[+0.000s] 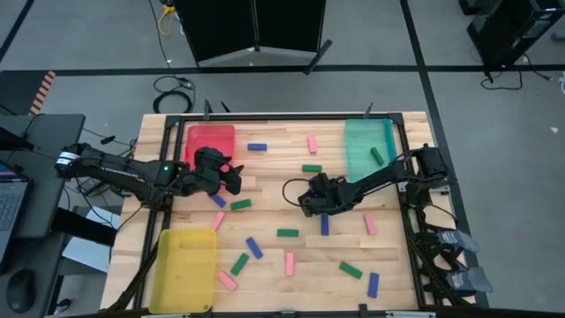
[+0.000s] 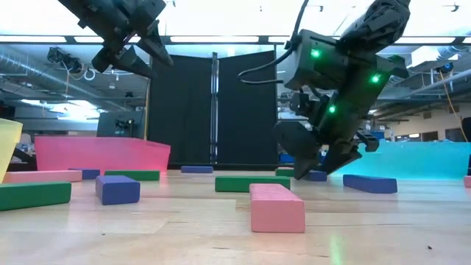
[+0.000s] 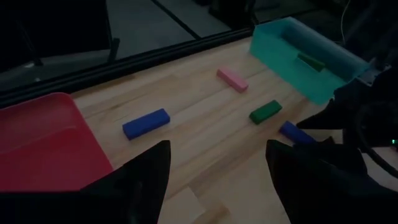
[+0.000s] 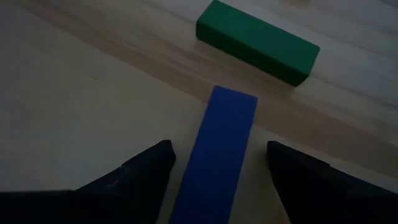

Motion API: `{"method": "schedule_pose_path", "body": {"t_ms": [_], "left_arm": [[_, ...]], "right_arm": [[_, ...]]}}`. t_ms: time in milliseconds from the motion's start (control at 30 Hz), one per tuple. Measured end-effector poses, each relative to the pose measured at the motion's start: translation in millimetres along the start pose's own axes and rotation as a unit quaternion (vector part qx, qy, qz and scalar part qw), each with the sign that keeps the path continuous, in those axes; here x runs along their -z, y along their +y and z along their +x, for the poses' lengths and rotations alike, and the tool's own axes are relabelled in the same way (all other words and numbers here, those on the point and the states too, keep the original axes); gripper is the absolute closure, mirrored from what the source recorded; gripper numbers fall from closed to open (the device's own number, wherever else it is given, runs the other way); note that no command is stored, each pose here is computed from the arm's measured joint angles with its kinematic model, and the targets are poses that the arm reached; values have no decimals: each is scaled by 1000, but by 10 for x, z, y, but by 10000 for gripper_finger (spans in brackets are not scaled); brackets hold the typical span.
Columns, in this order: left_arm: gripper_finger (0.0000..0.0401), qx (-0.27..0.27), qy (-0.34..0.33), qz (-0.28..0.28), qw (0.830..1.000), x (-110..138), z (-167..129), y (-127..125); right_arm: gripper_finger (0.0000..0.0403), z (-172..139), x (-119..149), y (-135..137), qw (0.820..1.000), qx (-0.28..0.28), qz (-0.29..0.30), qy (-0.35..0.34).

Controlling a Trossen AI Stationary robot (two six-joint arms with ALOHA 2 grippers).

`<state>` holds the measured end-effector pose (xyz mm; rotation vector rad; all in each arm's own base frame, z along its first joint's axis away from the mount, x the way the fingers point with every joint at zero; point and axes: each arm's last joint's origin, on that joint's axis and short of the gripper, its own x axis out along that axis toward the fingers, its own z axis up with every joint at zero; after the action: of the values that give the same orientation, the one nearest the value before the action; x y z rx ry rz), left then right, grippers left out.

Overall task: Sort blocks
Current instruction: Put the blue block into the yellow bin

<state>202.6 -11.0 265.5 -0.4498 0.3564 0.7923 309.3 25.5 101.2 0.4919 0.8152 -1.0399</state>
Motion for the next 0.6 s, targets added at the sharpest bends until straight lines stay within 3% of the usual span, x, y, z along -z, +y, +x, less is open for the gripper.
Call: {"method": "schedule_pose_path", "body": {"t_ms": [133, 300, 500, 600], "left_arm": [[130, 0, 0, 1, 1000, 1, 0, 1], [130, 0, 0, 12, 1000, 1, 0, 1], [130, 0, 1, 11, 1000, 1, 0, 1], [130, 3, 4, 3, 1000, 3, 0, -1]], "right_arm": [[175, -22, 1, 14, 1000, -10, -6, 3], [279, -55, 23, 36, 1000, -19, -10, 5], [286, -81, 53, 63, 999, -31, -23, -1], [286, -135, 71, 143, 997, -71, -40, -8]]}}
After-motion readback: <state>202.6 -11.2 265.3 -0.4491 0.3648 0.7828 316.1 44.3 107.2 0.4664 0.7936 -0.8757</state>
